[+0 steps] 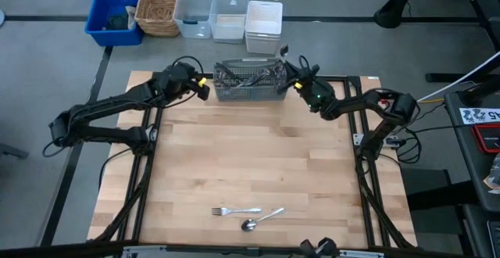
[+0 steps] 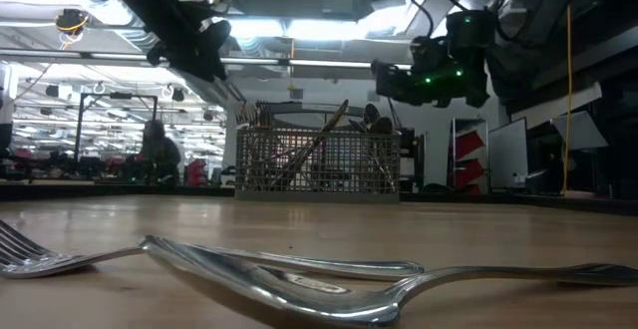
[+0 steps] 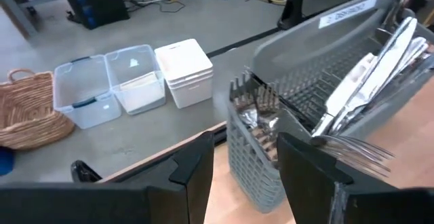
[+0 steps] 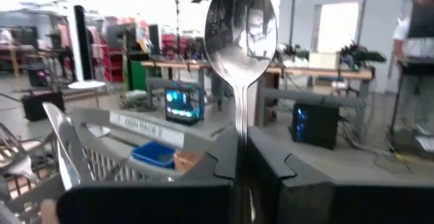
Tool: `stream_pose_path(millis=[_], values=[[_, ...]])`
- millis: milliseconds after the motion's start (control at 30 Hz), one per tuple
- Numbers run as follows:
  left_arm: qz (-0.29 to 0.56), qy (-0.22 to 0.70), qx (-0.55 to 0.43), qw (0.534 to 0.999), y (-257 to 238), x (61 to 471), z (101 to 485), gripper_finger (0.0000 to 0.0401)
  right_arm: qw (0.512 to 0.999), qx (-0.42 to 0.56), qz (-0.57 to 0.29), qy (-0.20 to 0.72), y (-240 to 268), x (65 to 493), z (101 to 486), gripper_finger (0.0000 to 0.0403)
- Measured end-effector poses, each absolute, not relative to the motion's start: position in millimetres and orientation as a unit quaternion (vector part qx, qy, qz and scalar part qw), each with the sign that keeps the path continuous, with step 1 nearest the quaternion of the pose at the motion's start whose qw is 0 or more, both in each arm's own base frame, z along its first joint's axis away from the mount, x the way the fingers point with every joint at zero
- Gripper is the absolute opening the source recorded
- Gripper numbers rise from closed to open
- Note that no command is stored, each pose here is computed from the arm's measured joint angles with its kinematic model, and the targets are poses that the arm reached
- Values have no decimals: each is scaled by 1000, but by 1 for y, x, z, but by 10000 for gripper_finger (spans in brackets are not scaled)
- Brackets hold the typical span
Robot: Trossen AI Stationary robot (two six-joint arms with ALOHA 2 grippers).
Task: Sort silverware
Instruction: Put the silver spoon into the dishwasher utensil holder
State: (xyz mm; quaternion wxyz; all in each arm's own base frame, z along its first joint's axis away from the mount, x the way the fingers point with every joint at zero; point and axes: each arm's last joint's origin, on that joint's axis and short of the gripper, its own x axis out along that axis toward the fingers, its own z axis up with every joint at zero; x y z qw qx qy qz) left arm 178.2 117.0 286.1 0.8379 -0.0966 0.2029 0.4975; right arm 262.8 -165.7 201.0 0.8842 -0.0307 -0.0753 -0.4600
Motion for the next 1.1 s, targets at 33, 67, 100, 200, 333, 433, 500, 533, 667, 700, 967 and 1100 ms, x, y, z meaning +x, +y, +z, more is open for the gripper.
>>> stream_pose_path(millis=[33,67,100,200,333,433,500,533,667,700,967,1100], values=[[499,203,-97,837,118,178,286,148,887,-36,-454,-80,-167,262,202,21],[498,203,-99,837,119,177,286,148,890,-45,-446,-81,-169,262,204,21],[497,203,-101,838,119,177,286,148,894,-53,-437,-86,-170,261,205,21],[485,204,-108,844,121,176,286,148,903,-68,-412,-103,-174,258,209,21],[476,203,-115,848,121,177,286,148,915,-74,-383,-101,-179,256,207,21],[477,200,-121,847,121,177,286,148,924,-78,-362,-99,-183,257,200,21],[477,199,-123,847,121,177,286,148,926,-79,-354,-101,-184,259,194,21],[478,198,-124,847,121,177,286,148,926,-78,-357,-98,-186,259,190,21],[477,199,-124,847,121,177,286,148,925,-68,-362,-100,-193,258,177,21],[478,199,-124,847,121,177,285,148,925,-67,-360,-102,-195,258,175,21],[478,199,-124,847,121,177,285,148,928,-42,-361,-84,-203,256,159,21],[478,199,-124,847,121,177,285,148,930,-34,-361,-59,-203,257,153,26]])
